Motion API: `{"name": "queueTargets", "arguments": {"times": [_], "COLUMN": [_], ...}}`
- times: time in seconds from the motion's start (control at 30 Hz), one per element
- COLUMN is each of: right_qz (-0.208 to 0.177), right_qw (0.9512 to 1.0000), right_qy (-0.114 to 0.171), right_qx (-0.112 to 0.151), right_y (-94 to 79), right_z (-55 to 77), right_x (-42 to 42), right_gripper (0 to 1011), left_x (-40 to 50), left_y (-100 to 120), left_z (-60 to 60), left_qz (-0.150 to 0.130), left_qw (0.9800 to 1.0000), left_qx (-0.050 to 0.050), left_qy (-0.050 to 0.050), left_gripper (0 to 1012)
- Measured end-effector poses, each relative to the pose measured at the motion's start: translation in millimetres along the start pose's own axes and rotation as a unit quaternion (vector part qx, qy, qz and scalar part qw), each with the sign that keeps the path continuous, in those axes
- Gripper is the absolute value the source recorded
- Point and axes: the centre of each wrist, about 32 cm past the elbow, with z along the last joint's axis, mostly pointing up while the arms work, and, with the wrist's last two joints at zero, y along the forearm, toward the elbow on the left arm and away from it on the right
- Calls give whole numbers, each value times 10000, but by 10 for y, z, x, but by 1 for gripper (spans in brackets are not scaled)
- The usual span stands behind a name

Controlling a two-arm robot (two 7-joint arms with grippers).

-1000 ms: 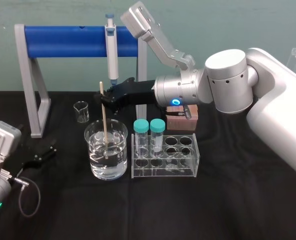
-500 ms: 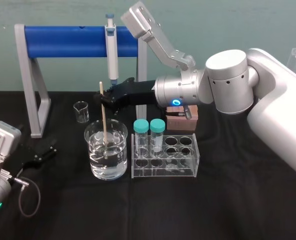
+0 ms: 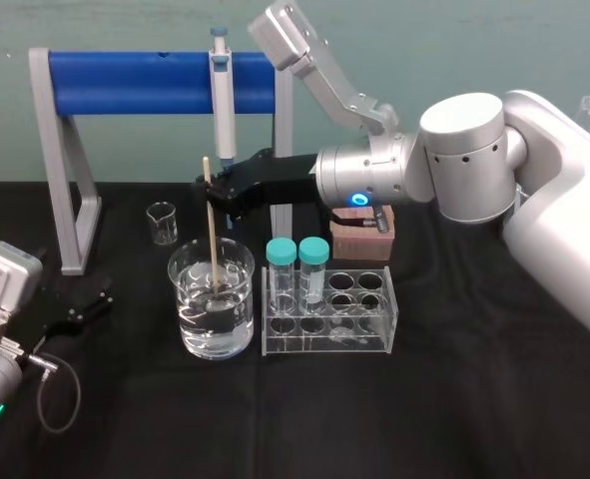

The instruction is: Hold the thermometer with one hand and immerse one end into the beaker, then reinsert it into the test tube rack.

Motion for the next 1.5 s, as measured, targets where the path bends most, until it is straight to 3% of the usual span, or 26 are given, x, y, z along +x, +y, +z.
{"name": "queueTargets", "arguments": {"times": [0.3,0.53,0.83,1.07,1.23,1.5], "right_qz": [-5,60,88,145,-13,-311], "right_qw": [10000,9998,9996,9993,9994,9985], "right_qy": [-23,62,-45,12,48,353], "right_qx": [89,201,258,341,350,276], "right_y": [-126,-250,-419,-609,-798,-1058], "right_z": [88,211,365,511,624,653], "right_x": [19,39,37,28,-18,-68], "right_gripper": [48,48,48,48,48,48], "left_x": [0,0,0,0,0,0], "left_y": [0,0,0,0,0,0], "left_z": [0,0,0,0,0,0], "left_qz": [0,0,0,0,0,0], "left_qw": [10000,10000,10000,10000,10000,10000], "left_qx": [0,0,0,0,0,0], "left_qy": [0,0,0,0,0,0], "left_gripper": [1004,1004,1004,1004,1004,1004]}}
